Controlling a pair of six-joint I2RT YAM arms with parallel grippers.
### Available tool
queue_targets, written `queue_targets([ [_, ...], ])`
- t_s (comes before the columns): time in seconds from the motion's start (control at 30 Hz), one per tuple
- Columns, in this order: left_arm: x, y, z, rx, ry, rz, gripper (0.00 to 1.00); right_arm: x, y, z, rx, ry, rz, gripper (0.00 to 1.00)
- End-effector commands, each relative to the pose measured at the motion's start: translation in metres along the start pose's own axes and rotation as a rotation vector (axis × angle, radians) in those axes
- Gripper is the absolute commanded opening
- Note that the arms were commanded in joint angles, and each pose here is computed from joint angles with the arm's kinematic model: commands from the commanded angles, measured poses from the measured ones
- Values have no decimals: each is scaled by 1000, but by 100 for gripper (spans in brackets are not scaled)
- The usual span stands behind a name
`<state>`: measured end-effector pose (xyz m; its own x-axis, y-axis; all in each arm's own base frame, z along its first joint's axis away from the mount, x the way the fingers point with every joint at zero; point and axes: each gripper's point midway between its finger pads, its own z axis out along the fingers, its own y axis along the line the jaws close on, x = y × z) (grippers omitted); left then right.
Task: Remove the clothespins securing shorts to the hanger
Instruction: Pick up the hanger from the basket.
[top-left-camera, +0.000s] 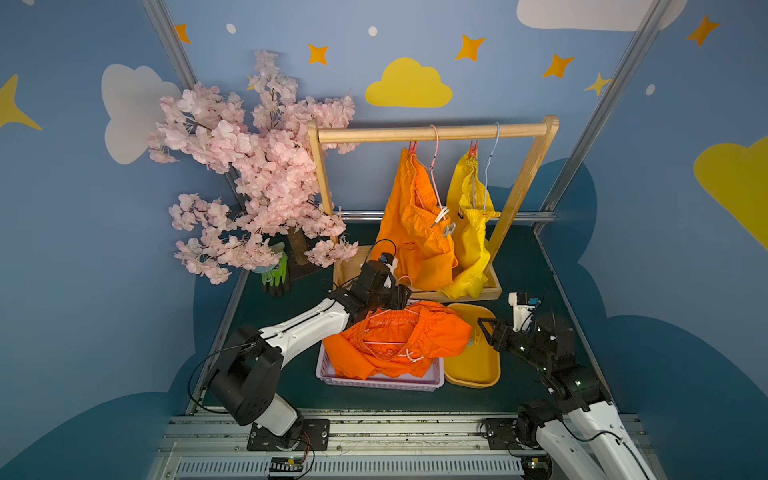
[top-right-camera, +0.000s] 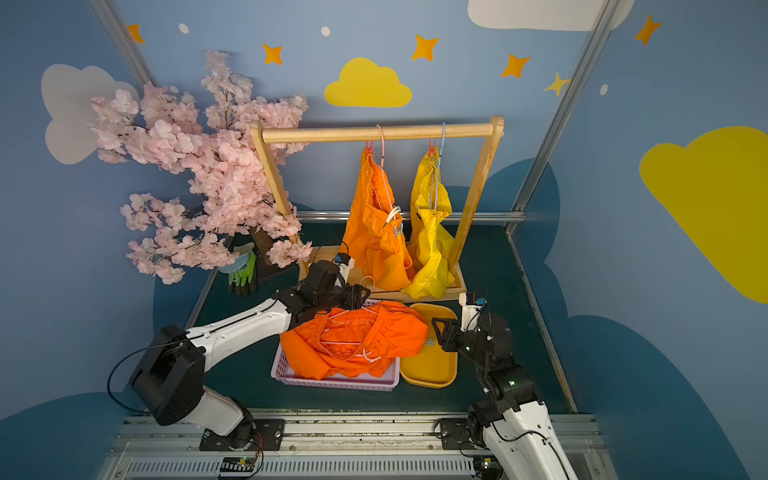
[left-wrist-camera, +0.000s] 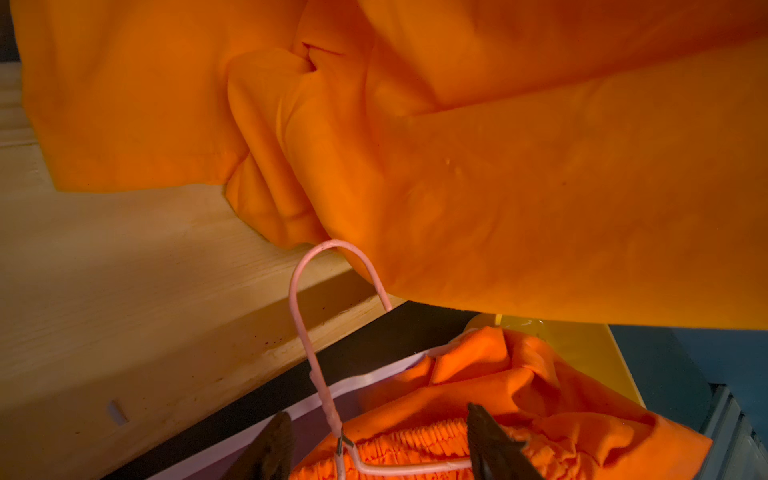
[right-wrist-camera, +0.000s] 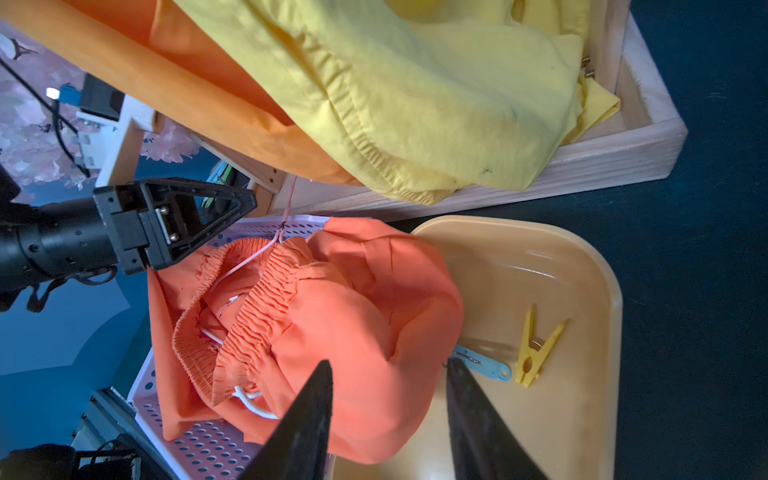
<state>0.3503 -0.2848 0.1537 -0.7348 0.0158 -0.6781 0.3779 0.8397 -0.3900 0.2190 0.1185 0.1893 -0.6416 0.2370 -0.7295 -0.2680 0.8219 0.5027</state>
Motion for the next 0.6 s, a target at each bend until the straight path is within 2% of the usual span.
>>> queue_targets([
  [0.0,4,7,3,-44,48,-33,65,2,7,1,-40,1,-28,46],
  [0.3,15,15,22,-96,109,-45,59,7,4,7,-35,17,-32,46],
  [0.57,14,22,37,-139,91,-34,51,9,3,9,-35,17,-35,46],
])
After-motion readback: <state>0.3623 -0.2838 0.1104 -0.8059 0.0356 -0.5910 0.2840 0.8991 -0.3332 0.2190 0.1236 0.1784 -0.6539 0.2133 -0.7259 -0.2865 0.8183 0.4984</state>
